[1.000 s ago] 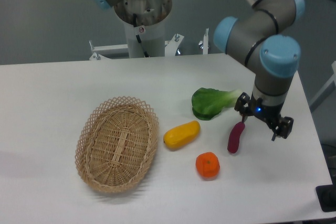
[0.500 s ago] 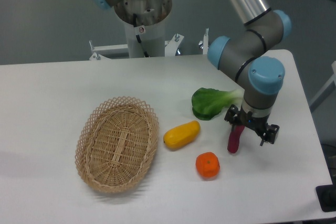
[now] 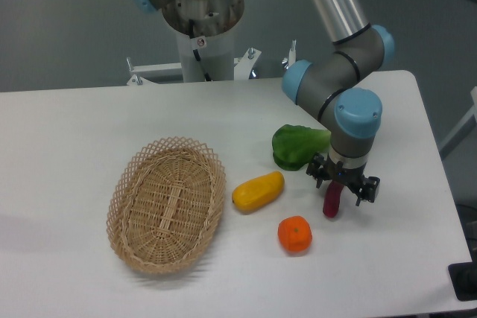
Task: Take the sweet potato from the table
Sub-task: 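Lower the open gripper around the purple sweet potato, then close the gripper on the purple sweet potato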
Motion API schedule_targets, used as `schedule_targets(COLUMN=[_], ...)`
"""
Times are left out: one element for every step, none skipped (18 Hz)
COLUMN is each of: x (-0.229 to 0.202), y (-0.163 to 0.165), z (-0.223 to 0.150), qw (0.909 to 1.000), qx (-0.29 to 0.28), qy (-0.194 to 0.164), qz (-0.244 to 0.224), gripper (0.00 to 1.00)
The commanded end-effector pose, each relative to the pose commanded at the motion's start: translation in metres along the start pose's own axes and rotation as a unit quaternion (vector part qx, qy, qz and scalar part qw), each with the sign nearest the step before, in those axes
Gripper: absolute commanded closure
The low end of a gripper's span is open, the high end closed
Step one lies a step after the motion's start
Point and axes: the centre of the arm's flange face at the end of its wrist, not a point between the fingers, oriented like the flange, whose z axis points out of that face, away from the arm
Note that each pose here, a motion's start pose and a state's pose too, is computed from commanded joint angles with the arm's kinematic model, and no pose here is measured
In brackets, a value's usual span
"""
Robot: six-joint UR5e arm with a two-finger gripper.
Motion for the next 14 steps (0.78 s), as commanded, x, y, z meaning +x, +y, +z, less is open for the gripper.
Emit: schedule_targets(x=[-0.001, -0.001, -0.002, -0.003, -0.002, -0.002, -0.002, -0.003, -0.004, -0.006, -0.009, -0.013, -0.02, -0.029], y=[-0.001, -0.001, -0.001, -0.001, -0.001, -0.001, 0.0, -0.001, -0.002, -0.001, -0.002, -0.004, -0.006, -0.009], z=[0.0, -0.001, -0.002, -0.003, -0.002, -0.002, -0.002, -0.004, -0.005, -0.008, -0.011, -0.019, -0.031, -0.05], qw=[1.0, 1.0, 1.0, 0.9999, 0.9999, 0.9998, 0.9998, 0.9998, 0.9998, 0.9997, 0.9996, 0.9992, 0.9988, 0.9983], qx=[0.001, 0.001, 0.002, 0.002, 0.001, 0.001, 0.001, 0.002, 0.003, 0.004, 0.005, 0.007, 0.009, 0.013], qy=[0.0, -0.001, -0.003, -0.003, -0.003, -0.002, -0.002, -0.004, -0.006, -0.009, -0.012, -0.019, -0.03, -0.042], qz=[0.003, 0.004, 0.008, 0.013, 0.017, 0.019, 0.019, 0.02, 0.021, 0.022, 0.027, 0.034, 0.038, 0.039], gripper=[0.38, 0.65, 0.76, 0.79, 0.79, 0.79, 0.79, 0.8, 0.83, 0.83, 0.83, 0.83, 0.83, 0.83])
